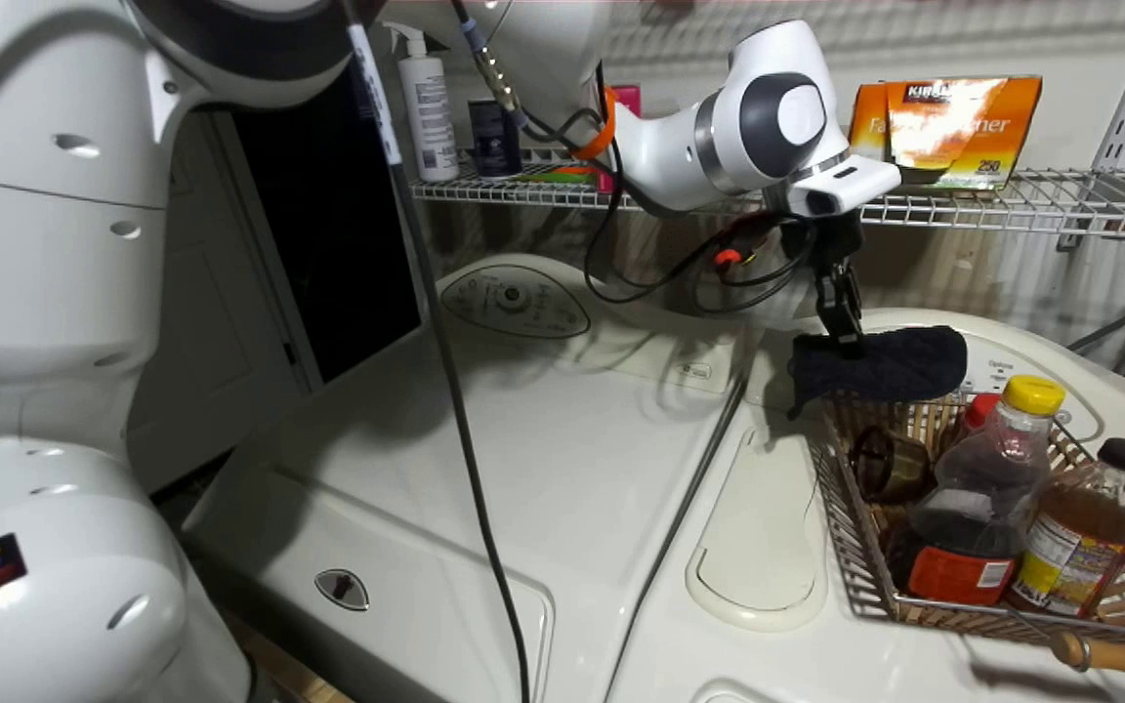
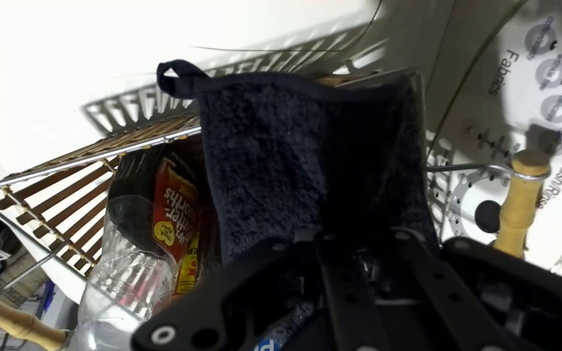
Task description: Put the black object inside the basket
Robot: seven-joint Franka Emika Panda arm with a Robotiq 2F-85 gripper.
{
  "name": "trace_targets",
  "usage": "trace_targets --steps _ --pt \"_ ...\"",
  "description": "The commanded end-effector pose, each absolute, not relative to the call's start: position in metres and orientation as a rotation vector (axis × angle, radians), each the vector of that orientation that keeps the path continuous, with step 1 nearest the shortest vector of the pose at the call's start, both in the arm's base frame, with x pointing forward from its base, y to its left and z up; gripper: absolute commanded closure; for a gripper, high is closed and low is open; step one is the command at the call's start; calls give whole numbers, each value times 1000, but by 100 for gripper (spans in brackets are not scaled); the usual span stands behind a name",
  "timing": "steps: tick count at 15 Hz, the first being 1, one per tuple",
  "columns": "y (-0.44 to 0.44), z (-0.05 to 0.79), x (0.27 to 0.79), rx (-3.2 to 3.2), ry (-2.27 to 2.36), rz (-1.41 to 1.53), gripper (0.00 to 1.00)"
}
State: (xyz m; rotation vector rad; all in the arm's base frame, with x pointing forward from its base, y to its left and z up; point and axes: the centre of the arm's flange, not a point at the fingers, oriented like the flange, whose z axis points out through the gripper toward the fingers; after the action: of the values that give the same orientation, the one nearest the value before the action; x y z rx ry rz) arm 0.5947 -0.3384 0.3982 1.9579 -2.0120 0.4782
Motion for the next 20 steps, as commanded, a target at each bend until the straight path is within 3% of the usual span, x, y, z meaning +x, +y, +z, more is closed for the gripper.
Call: trace_targets --steps 1,3,4,5,10,14,20 --pt "-346 389 618 1931 -1971 503 96" --pt "-349 387 621 1925 -1966 518 96" --pt "-350 387 622 1926 -1956 519 60" --pt "-352 387 624 1918 -1948 531 60" --pt "-351 395 626 1865 -1862 578 26" --pt "-318 396 620 1980 -1691 407 1" --pt "-217 403 590 2220 -1364 220 0"
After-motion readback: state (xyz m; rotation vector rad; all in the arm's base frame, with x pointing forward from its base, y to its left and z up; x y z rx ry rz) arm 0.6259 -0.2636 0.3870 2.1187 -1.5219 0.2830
